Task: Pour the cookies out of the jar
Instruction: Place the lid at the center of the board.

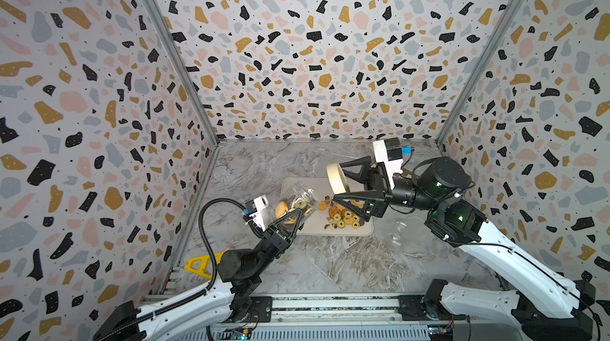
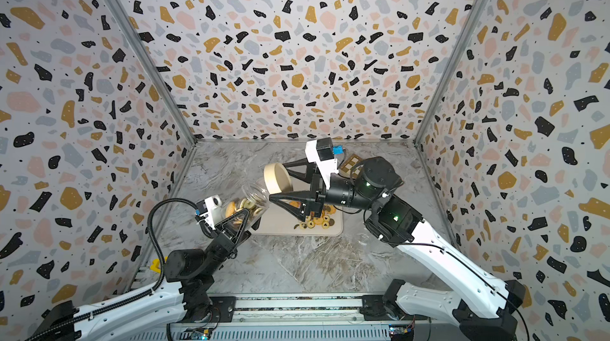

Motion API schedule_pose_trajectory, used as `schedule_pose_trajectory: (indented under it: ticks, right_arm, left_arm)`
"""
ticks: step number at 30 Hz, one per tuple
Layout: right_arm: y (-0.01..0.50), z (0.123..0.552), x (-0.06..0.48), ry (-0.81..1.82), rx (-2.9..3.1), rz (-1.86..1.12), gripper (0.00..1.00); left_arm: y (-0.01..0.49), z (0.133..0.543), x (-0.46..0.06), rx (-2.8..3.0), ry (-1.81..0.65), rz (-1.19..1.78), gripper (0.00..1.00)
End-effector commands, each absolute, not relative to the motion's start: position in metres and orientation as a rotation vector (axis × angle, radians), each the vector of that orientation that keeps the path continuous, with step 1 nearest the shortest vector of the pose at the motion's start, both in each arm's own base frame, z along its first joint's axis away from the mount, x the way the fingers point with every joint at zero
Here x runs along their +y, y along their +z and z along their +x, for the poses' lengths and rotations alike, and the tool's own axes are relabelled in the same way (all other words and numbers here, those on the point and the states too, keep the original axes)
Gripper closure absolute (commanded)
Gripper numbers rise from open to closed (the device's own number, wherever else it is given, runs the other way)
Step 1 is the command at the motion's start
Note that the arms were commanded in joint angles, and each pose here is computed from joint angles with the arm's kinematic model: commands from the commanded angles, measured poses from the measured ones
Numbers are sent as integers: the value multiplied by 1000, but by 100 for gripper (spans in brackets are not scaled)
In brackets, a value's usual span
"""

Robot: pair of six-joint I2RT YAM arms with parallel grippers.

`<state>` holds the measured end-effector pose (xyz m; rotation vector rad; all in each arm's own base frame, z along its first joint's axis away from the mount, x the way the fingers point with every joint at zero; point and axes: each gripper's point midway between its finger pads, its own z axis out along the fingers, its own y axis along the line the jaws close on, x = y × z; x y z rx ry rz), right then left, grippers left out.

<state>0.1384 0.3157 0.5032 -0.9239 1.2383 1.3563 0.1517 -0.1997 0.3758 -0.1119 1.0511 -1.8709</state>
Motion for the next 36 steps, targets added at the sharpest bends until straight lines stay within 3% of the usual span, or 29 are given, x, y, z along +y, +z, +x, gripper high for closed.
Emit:
schedule_pose_trajectory:
  ticks: [1,7,18,27,32,34,36]
  right_arm:
    - [499,155,296,1260,1339,-793,60]
    - [392,184,270,1093,1872,-539,60]
    - [156,154,240,694,2436,-419,63]
    - [66,117,212,334,2635,-467,63]
    - [46,118,196,148,2668,-454,63]
    - [44,120,196,126,2664,-465,53]
    - [39,119,198,133,2668,-486,34]
  left_arm:
    - [403,137,-172,872,-1852,-96,100]
    - [379,147,-167,960,-1688,-78,100]
    - [356,148,-158,1033,-1583,-68,100]
    - [351,146,-158,1084,-1544,-47,100]
    - [351,148,-160,1089,-1542,-43,100]
    - [349,149,-161,1095,-1540,-42,100]
    - [349,149,-161,1097,-1538,-42,100]
